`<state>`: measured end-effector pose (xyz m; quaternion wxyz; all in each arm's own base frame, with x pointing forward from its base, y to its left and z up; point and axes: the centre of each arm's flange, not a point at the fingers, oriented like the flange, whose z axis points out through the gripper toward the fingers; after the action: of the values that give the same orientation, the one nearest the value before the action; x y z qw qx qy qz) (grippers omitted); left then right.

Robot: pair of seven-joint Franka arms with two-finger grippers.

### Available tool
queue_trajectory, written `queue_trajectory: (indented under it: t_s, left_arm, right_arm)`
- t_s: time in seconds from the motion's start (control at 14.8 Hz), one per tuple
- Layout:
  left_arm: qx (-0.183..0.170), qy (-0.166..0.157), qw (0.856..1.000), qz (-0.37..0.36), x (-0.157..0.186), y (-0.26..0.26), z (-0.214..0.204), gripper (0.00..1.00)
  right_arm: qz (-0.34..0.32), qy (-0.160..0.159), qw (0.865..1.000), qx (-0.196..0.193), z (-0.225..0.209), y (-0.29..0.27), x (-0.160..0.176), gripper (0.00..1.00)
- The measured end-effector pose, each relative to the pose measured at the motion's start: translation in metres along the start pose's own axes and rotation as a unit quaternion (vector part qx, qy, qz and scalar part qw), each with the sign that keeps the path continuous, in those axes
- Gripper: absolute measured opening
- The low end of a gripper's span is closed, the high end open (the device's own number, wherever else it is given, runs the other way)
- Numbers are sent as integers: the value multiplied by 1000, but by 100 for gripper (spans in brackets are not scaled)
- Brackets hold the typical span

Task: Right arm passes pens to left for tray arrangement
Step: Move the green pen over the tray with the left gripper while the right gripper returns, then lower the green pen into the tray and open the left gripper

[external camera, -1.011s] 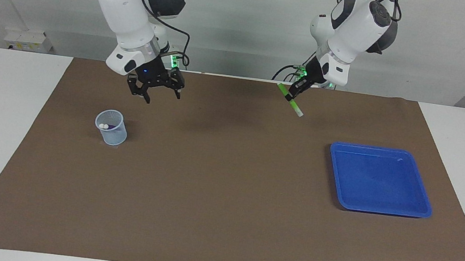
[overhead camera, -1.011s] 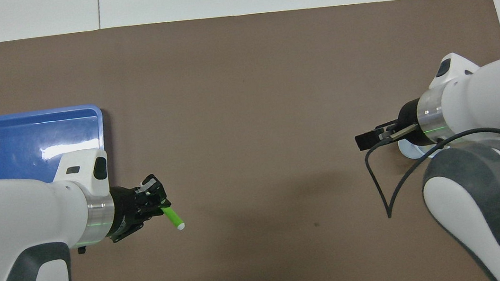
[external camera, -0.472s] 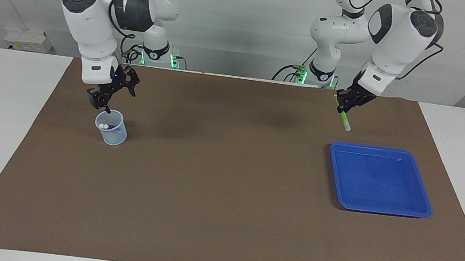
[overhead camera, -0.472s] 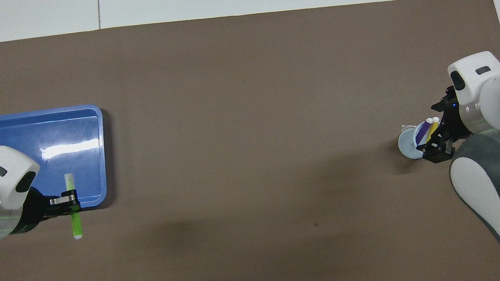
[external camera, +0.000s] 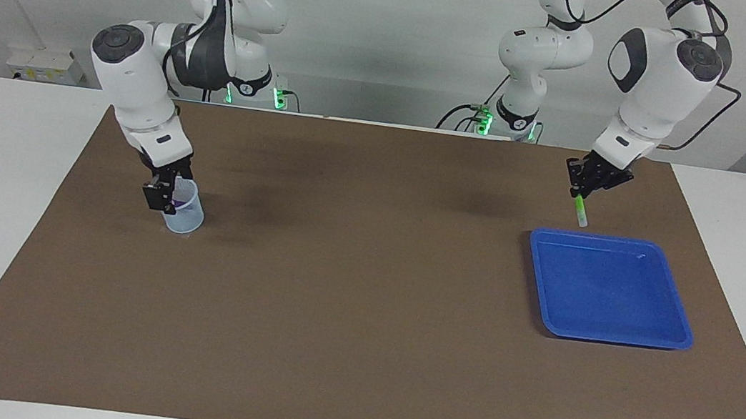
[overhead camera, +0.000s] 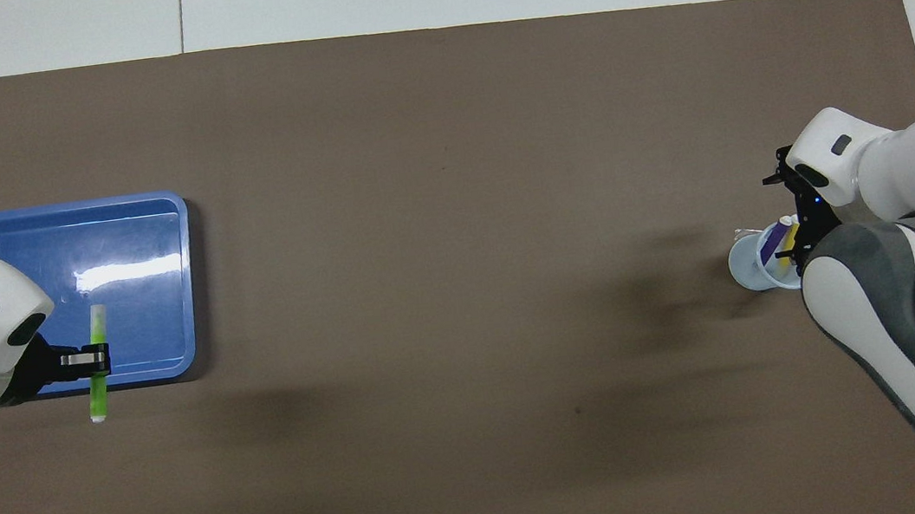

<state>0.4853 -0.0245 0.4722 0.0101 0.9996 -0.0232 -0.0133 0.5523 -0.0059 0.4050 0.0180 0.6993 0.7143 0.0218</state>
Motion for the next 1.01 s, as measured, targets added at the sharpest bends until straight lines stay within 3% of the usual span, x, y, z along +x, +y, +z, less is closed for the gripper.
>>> queue_trajectory:
  t_s: [0.07,0.13,0.2,0.34,1.01]
  left_arm:
    - [2,1,1000,0,7,-4,10,18]
    - [6,2,1000,2,13,-8,20,18]
    - [8,3,1000,2,18,-12,29,18]
    - [8,9,1000,3,27,-15,42,18]
    - [9,37,999,15,65,-23,119,18]
  right_arm:
    - [-18,0,1000,2,6,2,1,100]
    - [-33,-3,999,4,9,2,3,91]
    - [-41,-6,999,4,10,2,5,91]
    - [-51,-10,999,5,10,2,6,80]
    - [-62,-17,998,15,12,0,-4,80]
